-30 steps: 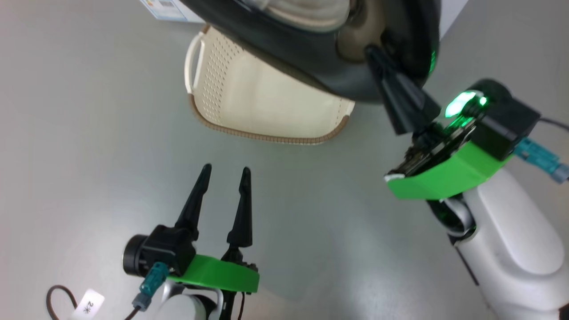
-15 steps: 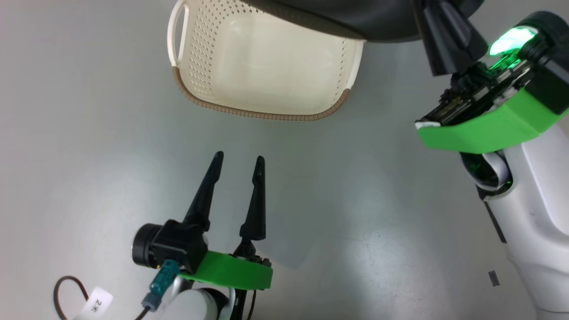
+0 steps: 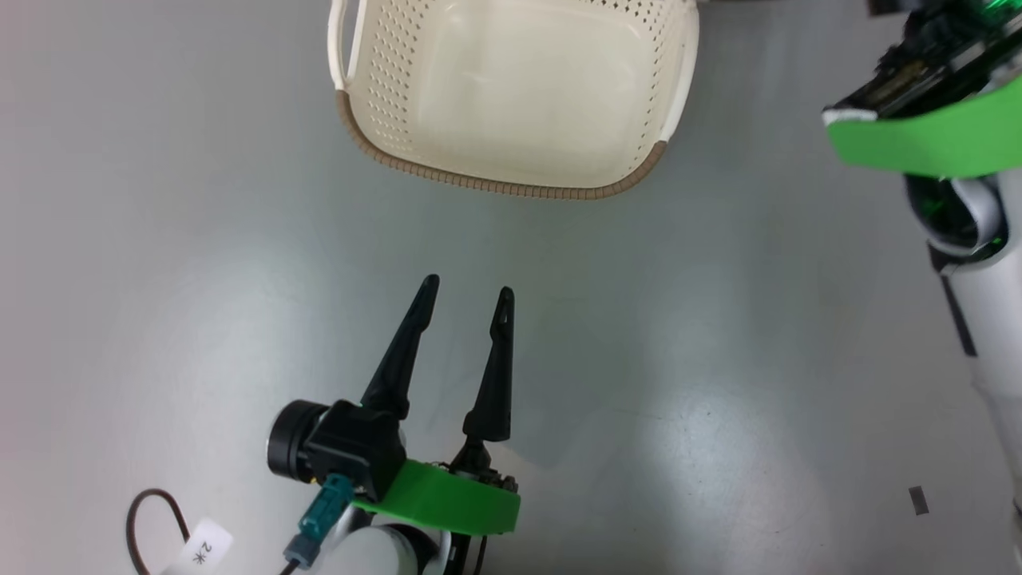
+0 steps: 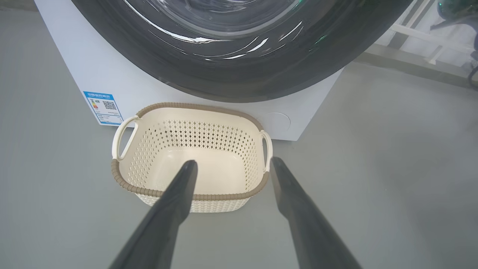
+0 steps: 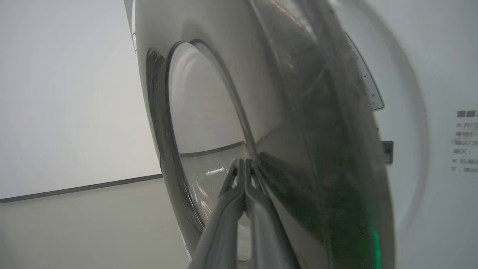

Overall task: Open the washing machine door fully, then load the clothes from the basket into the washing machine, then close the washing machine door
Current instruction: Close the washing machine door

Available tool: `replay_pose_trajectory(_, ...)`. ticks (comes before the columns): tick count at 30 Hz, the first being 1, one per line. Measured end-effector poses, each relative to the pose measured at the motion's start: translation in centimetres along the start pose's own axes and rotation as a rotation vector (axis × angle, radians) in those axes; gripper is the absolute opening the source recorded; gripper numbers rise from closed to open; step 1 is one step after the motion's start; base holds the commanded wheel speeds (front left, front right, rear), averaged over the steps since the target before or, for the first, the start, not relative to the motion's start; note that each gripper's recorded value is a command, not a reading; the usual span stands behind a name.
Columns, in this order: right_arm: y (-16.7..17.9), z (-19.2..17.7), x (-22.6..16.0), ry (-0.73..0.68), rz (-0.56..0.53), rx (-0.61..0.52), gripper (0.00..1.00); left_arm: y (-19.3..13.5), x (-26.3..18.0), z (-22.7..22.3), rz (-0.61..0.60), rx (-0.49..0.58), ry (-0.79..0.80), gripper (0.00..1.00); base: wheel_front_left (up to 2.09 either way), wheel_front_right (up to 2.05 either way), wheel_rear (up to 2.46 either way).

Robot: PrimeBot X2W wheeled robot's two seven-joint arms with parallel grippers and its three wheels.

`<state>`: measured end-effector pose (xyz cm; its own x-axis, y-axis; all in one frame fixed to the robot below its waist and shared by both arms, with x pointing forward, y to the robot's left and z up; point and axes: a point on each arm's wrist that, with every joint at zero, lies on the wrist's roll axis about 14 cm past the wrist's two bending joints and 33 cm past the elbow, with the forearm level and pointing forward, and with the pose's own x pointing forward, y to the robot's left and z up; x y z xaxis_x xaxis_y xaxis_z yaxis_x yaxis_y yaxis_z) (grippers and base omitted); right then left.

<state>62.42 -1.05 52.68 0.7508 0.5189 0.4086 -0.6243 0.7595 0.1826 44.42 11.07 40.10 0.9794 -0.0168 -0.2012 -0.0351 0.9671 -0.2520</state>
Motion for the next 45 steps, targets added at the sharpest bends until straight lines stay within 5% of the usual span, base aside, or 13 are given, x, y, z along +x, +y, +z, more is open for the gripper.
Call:
replay_pose_trajectory(35,-8.5,3.1,5.4,-0.025,-0.074,-0.252,0.0,-1.4,-0.5,0.1,-0.035,-0.02,0.001,1.0,0.0,0.0,0.0)
replay_pose_trajectory(45,-8.3,2.8,5.6,0.001,-0.062,-0.257,0.0,-1.5,-0.4,0.2,-0.033,-0.02,-0.005,1.0,0.0,0.0,0.0)
